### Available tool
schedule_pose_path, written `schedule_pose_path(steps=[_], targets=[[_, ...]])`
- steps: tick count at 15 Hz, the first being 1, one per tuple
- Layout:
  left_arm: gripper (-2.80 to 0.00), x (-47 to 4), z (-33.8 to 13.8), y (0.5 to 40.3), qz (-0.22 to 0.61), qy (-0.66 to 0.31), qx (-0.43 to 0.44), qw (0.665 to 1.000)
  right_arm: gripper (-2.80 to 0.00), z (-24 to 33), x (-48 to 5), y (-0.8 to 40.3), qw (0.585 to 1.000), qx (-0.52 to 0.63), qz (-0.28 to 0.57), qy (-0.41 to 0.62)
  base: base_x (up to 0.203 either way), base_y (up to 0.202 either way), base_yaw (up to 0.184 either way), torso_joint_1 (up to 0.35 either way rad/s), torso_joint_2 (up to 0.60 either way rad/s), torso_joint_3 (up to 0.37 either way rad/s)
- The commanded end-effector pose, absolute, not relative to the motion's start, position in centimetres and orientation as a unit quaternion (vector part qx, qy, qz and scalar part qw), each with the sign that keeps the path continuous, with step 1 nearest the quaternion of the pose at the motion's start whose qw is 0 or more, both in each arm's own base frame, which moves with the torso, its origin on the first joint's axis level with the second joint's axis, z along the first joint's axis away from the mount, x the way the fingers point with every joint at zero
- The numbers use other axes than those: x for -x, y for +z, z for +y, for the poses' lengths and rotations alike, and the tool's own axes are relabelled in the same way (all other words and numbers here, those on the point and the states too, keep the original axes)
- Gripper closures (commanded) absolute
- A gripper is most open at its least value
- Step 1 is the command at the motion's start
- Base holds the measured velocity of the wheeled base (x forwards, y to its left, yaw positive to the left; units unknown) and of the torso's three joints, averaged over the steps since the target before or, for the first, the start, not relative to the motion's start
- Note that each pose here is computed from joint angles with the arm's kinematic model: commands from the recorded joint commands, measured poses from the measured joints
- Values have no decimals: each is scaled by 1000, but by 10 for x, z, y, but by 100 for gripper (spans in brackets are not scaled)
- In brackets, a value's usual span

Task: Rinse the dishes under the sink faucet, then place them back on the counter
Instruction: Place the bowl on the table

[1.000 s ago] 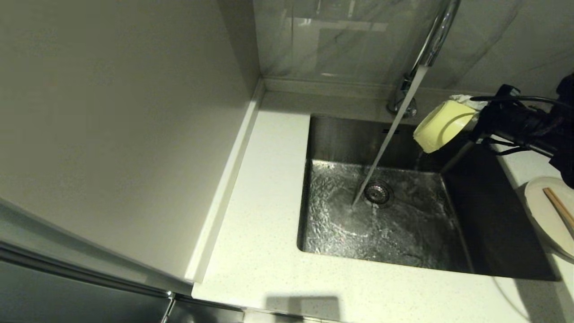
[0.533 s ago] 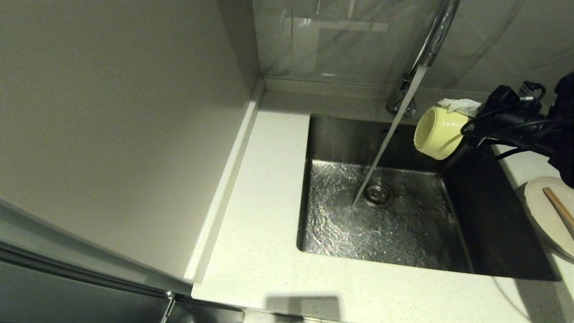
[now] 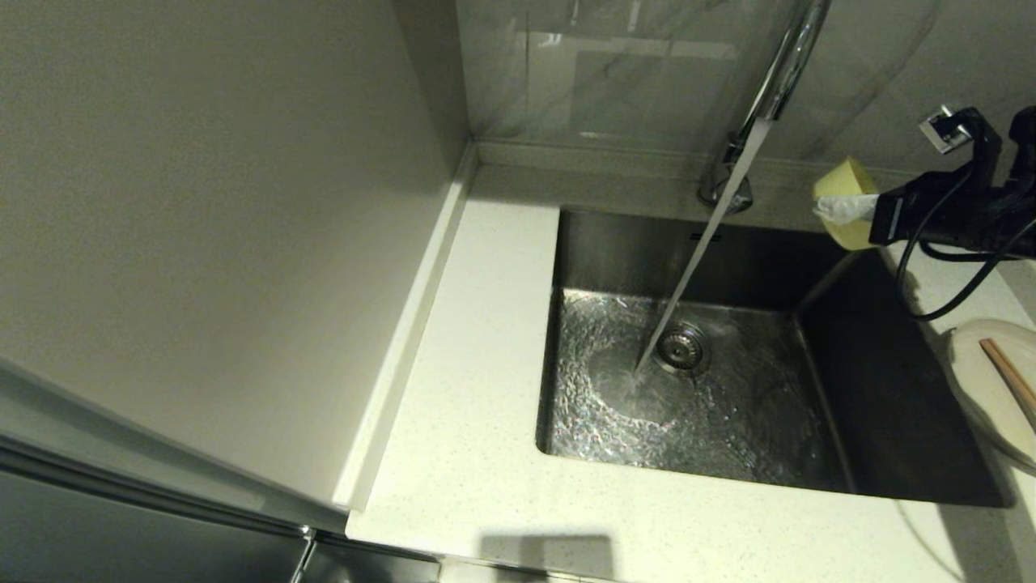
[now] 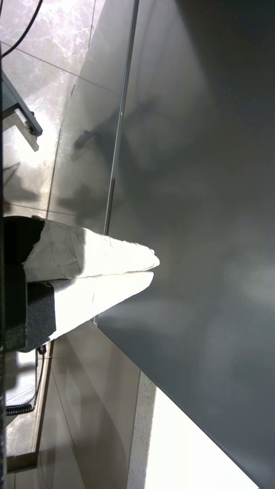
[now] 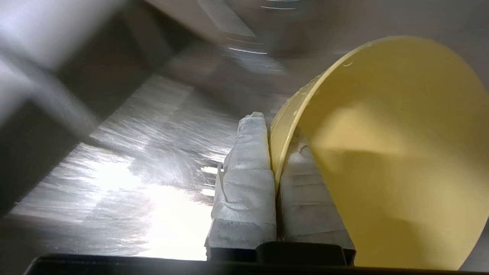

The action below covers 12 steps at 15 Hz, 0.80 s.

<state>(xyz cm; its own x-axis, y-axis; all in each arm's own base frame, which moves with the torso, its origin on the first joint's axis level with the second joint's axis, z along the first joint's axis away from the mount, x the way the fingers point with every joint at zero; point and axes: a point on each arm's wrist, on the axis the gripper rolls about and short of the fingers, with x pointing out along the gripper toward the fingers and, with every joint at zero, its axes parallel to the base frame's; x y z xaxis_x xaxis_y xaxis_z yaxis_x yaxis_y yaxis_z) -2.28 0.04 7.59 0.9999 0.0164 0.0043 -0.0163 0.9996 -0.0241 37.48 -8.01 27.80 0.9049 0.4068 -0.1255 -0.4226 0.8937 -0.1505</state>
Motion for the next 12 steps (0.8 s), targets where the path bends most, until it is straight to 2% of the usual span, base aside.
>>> schedule_pose_path(steps=[1, 3, 9, 12], targets=[[0, 23, 0, 76, -3, 8, 12, 1000, 0, -106, -387, 284, 937, 327, 34, 118, 0, 0, 0, 0, 0, 0], [0, 23, 0, 76, -3, 8, 12, 1000, 0, -127, -396, 274, 928, 361, 71, 61, 0, 0, 0, 0, 0, 0], [0, 23, 0, 76, -3, 8, 12, 1000, 0, -176, -415, 221, 924, 351, 153, 8, 0, 0, 0, 0, 0, 0], [0, 23, 0, 76, -3, 8, 12, 1000, 0, -192, -415, 213, 923, 341, 176, -13, 0, 0, 0, 0, 0, 0]])
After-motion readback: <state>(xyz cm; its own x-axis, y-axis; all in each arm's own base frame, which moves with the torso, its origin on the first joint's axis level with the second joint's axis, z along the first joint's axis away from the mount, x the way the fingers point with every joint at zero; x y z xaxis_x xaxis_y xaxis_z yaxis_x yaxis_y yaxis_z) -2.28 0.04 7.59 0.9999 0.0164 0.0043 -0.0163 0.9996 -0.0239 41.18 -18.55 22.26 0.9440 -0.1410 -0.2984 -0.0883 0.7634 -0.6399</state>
